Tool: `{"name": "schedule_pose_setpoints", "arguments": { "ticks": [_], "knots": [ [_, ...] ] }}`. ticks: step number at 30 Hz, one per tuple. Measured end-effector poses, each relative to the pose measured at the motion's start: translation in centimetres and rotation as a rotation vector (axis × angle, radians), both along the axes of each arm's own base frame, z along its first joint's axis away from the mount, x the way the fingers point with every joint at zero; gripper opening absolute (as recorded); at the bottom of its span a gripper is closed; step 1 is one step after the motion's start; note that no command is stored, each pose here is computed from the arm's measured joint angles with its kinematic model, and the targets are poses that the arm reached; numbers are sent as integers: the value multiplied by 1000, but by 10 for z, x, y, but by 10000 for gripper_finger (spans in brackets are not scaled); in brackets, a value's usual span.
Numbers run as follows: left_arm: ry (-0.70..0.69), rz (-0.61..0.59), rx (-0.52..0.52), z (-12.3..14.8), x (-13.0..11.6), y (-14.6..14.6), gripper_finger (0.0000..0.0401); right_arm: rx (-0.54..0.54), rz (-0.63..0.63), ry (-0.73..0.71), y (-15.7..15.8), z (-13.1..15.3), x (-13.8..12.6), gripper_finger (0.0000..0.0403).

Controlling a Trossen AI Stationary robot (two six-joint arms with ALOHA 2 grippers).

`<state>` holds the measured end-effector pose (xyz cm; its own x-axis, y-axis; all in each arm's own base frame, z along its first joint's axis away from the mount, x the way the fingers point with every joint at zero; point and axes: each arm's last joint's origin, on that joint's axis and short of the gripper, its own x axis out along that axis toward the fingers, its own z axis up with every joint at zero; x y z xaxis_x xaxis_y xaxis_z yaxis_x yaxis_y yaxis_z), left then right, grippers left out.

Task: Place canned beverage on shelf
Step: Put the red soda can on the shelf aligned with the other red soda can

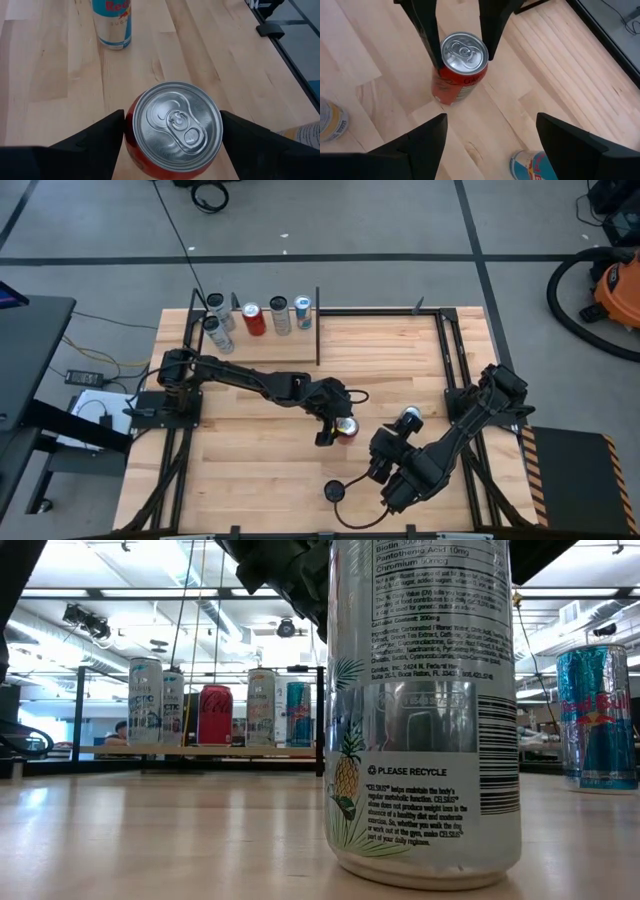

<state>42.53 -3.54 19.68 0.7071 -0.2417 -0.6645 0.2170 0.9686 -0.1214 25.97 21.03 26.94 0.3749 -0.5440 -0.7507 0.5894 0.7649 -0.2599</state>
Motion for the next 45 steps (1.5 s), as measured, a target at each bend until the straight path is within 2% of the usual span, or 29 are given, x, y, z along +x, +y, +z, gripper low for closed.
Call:
{"name": "schedule_pose_setpoints", "arguments": {
  "ticks": [4,11,25,32,41,45],
  "knots": [
    [2,0,1,0,0,0,307,0,-1,-10,2,0,-1,313],
    [0,2,2,1,-1,0,268,-9,-7,-26,2,0,-2,313],
    [0,-13,-10,7,-5,-1,266,-13,-4,-27,2,0,-2,313],
    [40,-23,-24,26,-21,3,266,-23,6,-33,4,0,-4,313],
    [-5,-21,-23,60,-37,8,266,-19,8,-38,5,0,-4,313],
    [-19,-4,0,83,-53,14,266,-12,7,-37,5,-1,-4,313]
  ]
}}
